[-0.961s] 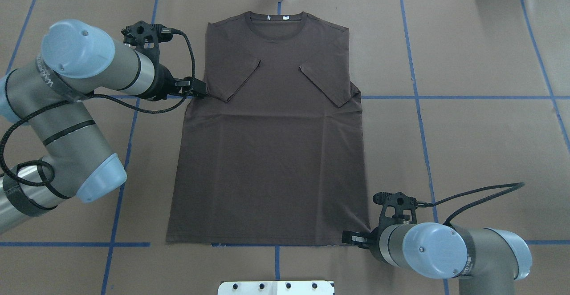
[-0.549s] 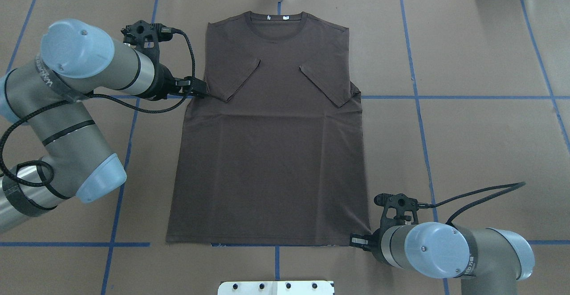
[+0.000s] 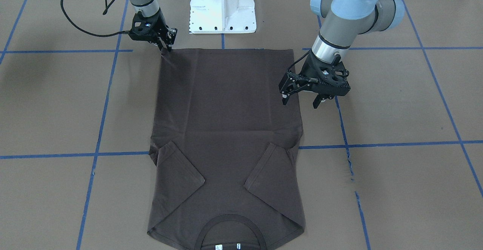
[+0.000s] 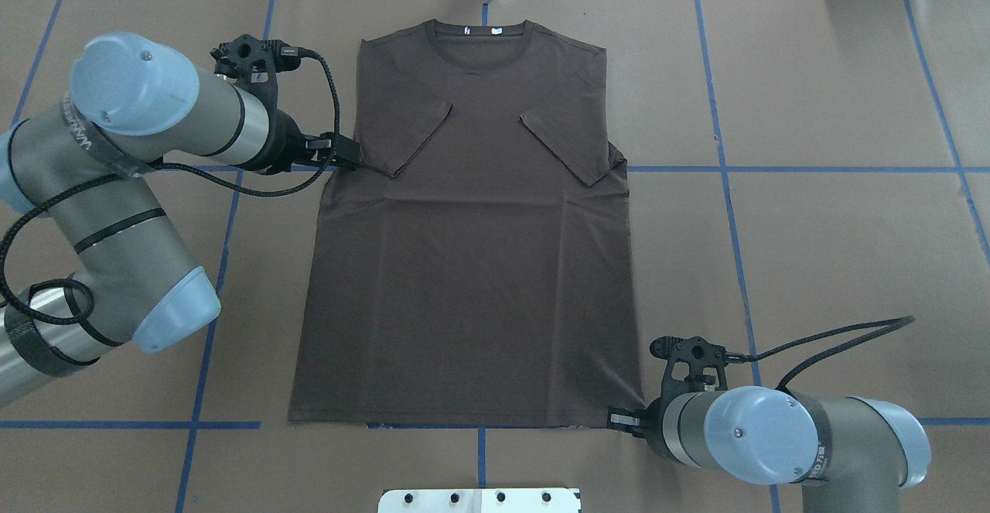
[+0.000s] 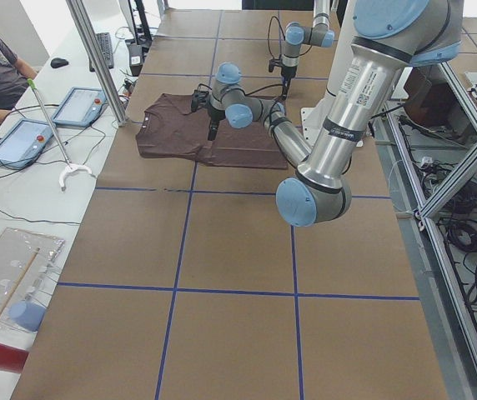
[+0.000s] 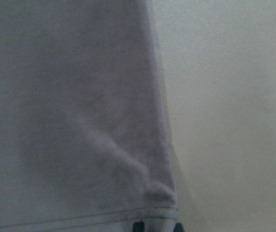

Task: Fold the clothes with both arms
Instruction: 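Move the right gripper to the hem corner nearest the robot while the left gripper withdraws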

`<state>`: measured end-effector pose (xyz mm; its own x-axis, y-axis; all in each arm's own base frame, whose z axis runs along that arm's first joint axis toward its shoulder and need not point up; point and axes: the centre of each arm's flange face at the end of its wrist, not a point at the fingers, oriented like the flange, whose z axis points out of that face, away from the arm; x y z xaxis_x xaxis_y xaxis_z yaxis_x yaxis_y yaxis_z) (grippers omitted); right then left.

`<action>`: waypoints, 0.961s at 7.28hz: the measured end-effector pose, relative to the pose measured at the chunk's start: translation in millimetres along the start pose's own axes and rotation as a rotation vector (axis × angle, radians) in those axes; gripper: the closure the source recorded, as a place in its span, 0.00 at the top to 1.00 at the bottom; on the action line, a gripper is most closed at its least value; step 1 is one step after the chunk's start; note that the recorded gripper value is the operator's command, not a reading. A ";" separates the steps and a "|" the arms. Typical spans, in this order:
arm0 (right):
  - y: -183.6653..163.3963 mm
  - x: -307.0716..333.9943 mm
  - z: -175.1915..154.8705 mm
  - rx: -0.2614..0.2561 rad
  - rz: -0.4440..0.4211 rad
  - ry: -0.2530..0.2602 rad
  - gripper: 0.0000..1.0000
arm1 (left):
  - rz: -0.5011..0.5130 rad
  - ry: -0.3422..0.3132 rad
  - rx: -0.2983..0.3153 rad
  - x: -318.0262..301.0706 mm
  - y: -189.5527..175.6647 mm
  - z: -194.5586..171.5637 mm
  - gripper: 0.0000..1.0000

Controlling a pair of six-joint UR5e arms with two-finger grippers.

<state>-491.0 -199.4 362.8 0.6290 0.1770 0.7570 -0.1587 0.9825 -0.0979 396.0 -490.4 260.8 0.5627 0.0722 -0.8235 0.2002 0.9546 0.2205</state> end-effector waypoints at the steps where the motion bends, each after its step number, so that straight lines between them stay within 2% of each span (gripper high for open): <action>1: 0.3 -0.6 -1.1 0.000 0.000 -0.003 0.00 | 0.000 0.000 -0.001 0.0 0.1 0.1 1.00; 4: 1.3 -6.5 -10.6 -0.001 -0.001 -0.026 0.00 | -0.012 -0.007 -0.009 -5.6 2.6 1.6 1.00; 5: 0.6 -9.5 -15.9 0.004 0.000 -0.038 0.00 | -0.053 -0.017 -0.033 -23.1 13.8 1.6 1.00; 7: -7.0 -12.8 -24.0 0.016 0.006 -0.055 0.00 | -0.219 -0.026 -0.093 -69.9 67.3 -15.0 0.99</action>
<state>-479.6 -207.1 338.3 0.5849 0.1792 0.7910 -0.1753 0.9802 -0.0924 358.1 -426.8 325.4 0.5344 -0.1455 -0.8326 0.2453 0.9694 -0.0120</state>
